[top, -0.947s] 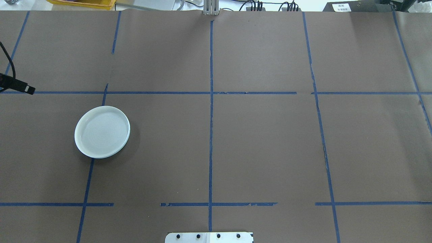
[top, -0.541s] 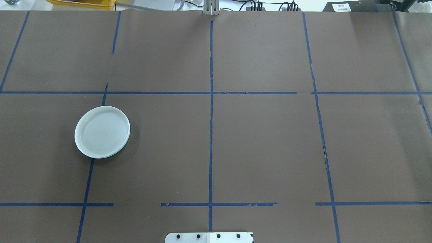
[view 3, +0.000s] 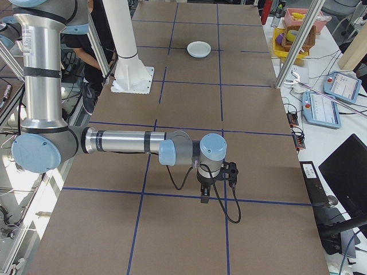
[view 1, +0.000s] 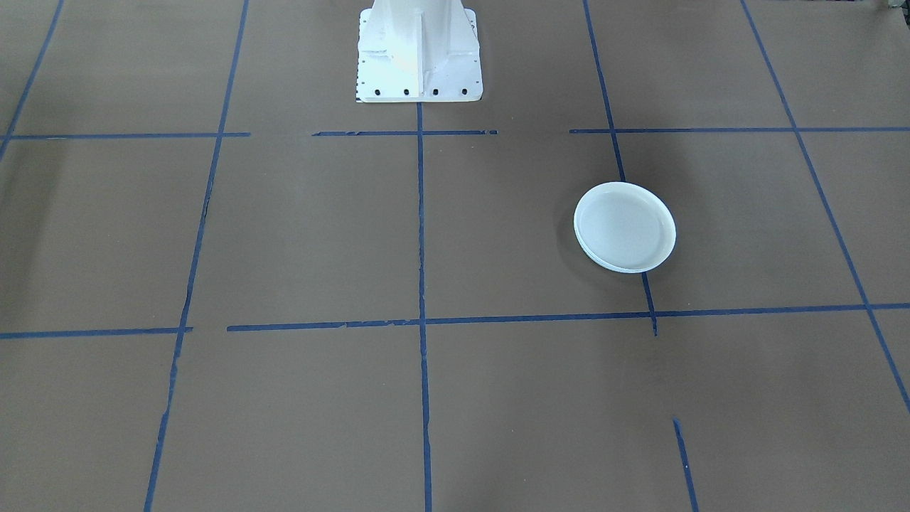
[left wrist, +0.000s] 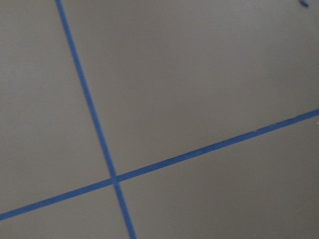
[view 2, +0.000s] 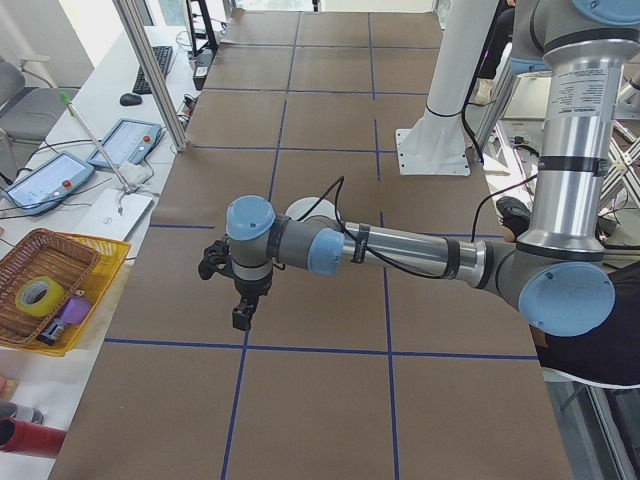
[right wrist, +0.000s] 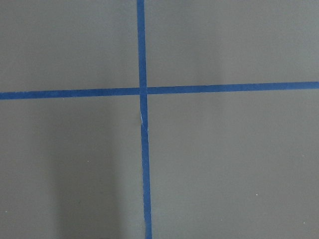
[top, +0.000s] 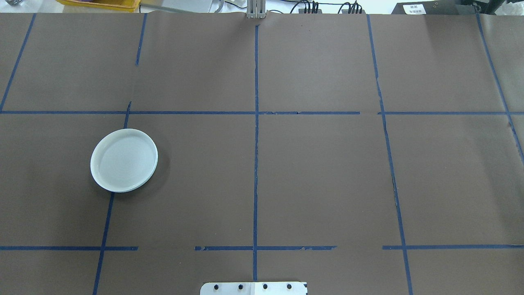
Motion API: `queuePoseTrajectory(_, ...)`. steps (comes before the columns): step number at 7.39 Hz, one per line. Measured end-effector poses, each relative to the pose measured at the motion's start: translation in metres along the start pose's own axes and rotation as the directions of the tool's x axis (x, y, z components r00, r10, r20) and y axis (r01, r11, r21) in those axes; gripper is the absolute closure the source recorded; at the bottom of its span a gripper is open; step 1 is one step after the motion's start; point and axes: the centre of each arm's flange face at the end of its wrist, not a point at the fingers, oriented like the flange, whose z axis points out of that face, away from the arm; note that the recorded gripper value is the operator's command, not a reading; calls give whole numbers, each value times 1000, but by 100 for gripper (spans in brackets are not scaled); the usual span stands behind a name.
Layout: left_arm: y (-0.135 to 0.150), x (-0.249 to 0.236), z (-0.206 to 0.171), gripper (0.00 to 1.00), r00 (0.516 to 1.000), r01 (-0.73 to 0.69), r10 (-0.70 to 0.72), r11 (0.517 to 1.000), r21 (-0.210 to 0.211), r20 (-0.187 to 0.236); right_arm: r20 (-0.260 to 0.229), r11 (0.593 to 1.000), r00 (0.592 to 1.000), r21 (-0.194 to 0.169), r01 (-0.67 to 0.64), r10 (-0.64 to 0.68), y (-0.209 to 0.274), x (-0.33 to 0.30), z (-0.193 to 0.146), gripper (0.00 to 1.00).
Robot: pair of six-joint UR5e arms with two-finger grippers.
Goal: Stack plate in center
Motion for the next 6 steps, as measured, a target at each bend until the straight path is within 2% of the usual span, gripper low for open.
queuePoseTrajectory(1,9,-13,5,0,999,32,-32,999,-27,-12,0,1000,1000,0,0,0,0,0,0,0)
queuePoseTrajectory(3,22,-29,25,0,994,80,-85,994,-70,-68,0,1000,1000,0,0,0,0,0,0,0)
queuePoseTrajectory(6,26,-35,35,0,990,103,-111,991,-89,-84,1,1000,1000,0,0,0,0,0,0,0)
